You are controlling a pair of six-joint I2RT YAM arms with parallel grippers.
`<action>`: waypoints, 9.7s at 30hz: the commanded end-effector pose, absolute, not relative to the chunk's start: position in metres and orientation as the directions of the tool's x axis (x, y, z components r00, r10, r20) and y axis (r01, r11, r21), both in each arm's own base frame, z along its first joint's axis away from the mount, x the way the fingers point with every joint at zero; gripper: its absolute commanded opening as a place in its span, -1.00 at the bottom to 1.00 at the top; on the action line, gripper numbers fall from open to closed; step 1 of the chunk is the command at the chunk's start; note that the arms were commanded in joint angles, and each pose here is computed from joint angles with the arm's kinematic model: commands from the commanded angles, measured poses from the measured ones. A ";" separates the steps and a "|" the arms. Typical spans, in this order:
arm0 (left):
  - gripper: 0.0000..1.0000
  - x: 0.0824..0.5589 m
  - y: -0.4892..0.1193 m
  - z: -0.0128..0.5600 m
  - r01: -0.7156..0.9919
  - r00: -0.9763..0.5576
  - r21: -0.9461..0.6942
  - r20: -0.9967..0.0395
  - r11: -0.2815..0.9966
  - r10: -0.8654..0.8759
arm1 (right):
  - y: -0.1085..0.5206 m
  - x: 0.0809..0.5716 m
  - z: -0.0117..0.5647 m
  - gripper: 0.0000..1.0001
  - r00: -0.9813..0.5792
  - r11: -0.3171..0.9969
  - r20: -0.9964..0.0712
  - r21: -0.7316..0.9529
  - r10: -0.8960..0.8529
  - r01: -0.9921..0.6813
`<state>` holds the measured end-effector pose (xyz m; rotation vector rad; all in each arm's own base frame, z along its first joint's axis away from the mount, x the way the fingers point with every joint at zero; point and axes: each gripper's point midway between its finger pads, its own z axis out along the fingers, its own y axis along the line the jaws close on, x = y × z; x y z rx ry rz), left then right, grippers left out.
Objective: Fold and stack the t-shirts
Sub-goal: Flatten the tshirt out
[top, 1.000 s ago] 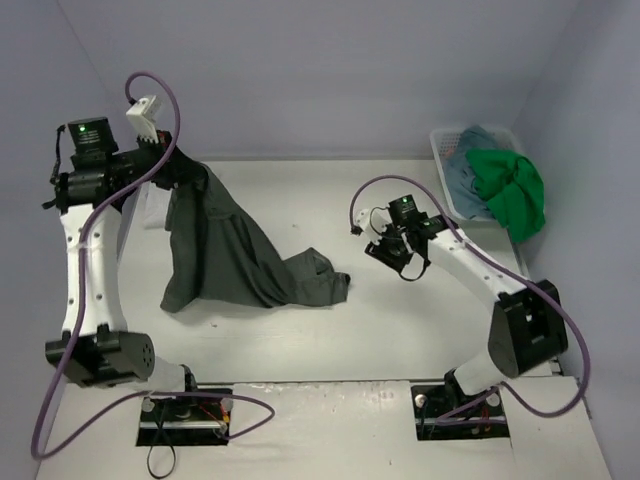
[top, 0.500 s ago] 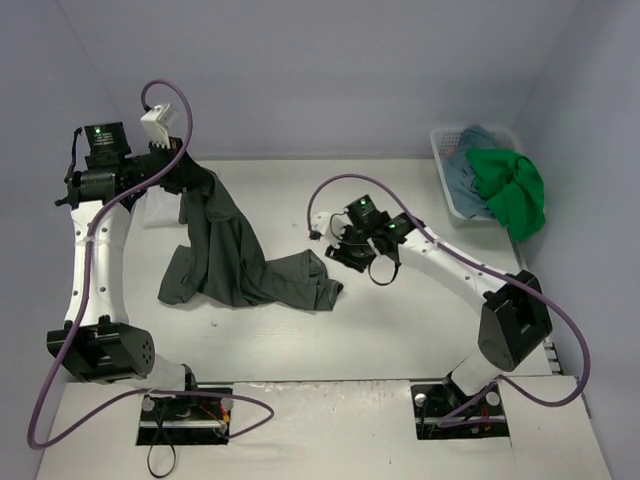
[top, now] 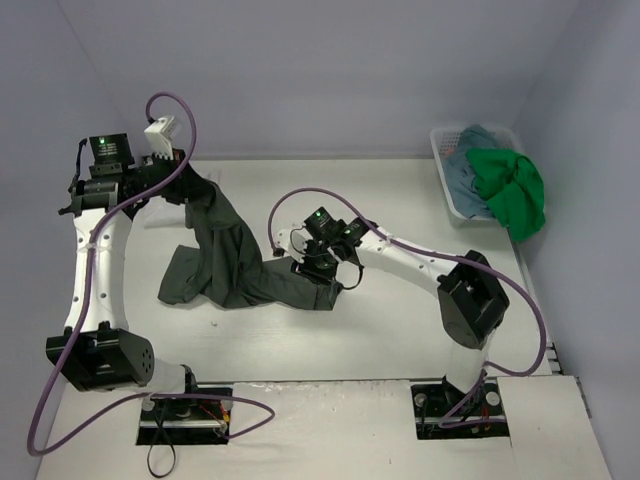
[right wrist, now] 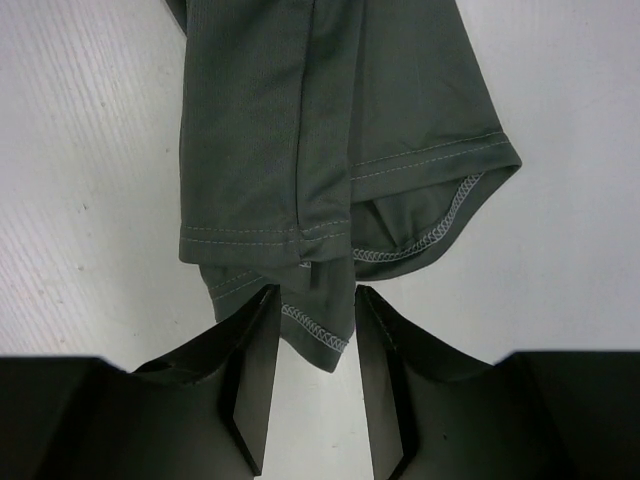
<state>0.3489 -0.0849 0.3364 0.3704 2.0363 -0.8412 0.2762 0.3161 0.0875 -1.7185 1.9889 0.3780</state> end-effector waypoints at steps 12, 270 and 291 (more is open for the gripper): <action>-1.00 0.342 -0.086 0.351 0.592 -0.482 -0.345 -0.876 0.729 -0.024 | 0.360 0.274 0.069 -0.35 -0.061 0.116 -0.566 -0.062 -0.822 -0.991; -0.83 0.671 -0.113 0.126 0.356 -0.404 0.294 -0.807 0.887 0.430 | 0.021 0.632 0.090 -0.01 -0.493 0.797 -0.702 -0.604 -0.514 0.029; 0.48 0.613 -0.084 0.280 0.238 -0.318 0.313 -0.869 0.919 0.378 | 0.031 0.558 0.183 -0.03 -0.422 0.838 -0.755 -0.546 -0.502 -0.019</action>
